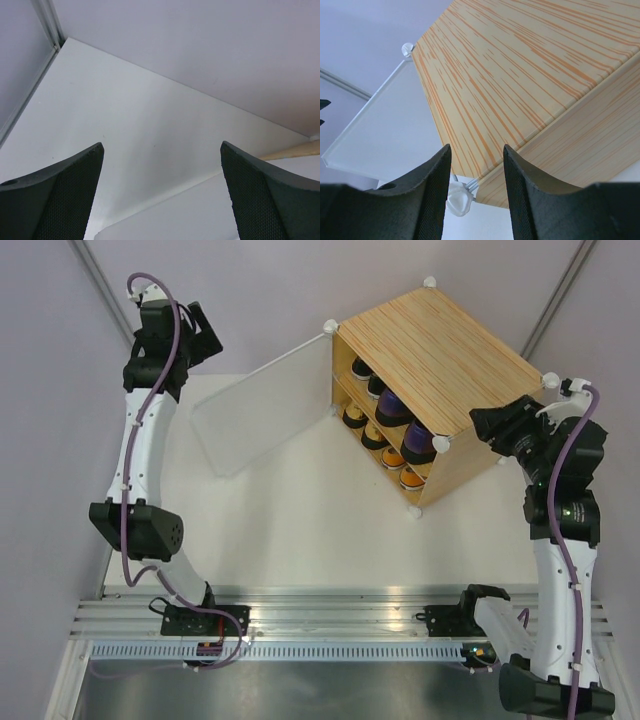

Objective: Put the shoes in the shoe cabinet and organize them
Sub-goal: Close the shoe cabinet at the center of the board.

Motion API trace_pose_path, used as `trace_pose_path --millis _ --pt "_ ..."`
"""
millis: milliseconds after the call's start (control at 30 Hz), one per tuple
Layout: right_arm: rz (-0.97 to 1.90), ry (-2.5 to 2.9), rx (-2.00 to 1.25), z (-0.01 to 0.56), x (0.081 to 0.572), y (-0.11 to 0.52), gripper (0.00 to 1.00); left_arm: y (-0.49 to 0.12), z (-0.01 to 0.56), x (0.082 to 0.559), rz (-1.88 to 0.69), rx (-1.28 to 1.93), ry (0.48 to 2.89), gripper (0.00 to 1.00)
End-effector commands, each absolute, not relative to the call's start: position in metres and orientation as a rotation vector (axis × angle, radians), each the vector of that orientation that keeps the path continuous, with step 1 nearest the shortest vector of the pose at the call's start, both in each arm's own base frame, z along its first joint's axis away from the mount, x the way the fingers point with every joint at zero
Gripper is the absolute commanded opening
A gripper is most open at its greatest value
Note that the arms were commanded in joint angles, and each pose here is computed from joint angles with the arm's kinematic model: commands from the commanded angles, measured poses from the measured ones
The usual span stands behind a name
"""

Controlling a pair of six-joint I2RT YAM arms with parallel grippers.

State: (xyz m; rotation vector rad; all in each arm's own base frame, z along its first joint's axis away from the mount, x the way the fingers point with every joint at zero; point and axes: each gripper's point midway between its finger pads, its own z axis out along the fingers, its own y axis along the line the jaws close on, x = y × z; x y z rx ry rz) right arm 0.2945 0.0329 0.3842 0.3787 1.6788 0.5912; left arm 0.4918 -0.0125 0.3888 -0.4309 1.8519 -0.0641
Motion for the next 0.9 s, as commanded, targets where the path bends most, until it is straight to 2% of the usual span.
trace_pose_path --millis 0,167,600,700,733,767,800,833,867 --pt "0.603 1.662 0.323 0.399 0.293 0.04 0.51 -0.001 0.393 0.496 -0.157 -0.526 1.849 0.99" --pt "0.593 1.667 0.317 0.398 0.294 0.04 0.51 0.012 0.371 0.509 -0.292 -0.578 1.893 0.99" --pt "0.569 1.658 0.301 0.402 0.291 0.039 0.52 0.028 0.306 0.502 -0.151 -0.58 2.04 0.98" --pt "0.561 1.653 0.299 0.403 0.289 0.039 0.52 -0.019 0.273 0.486 -0.415 -0.429 2.193 0.95" --pt "0.558 1.651 0.301 0.404 0.289 0.038 0.52 -0.058 0.272 0.471 -0.637 -0.324 2.233 0.89" --pt "0.551 1.65 0.302 0.404 0.289 0.037 0.52 -0.081 0.286 0.451 -0.745 -0.237 2.221 0.88" --pt "0.546 1.65 0.301 0.404 0.289 0.037 0.53 -0.104 0.275 0.43 -0.853 -0.165 2.259 0.88" --pt "0.541 1.652 0.304 0.404 0.289 0.036 0.53 -0.161 0.293 0.397 -1.027 0.075 2.223 0.88" --pt "0.532 1.647 0.309 0.405 0.288 0.034 0.53 -0.178 0.317 0.369 -1.056 0.187 2.158 0.89"
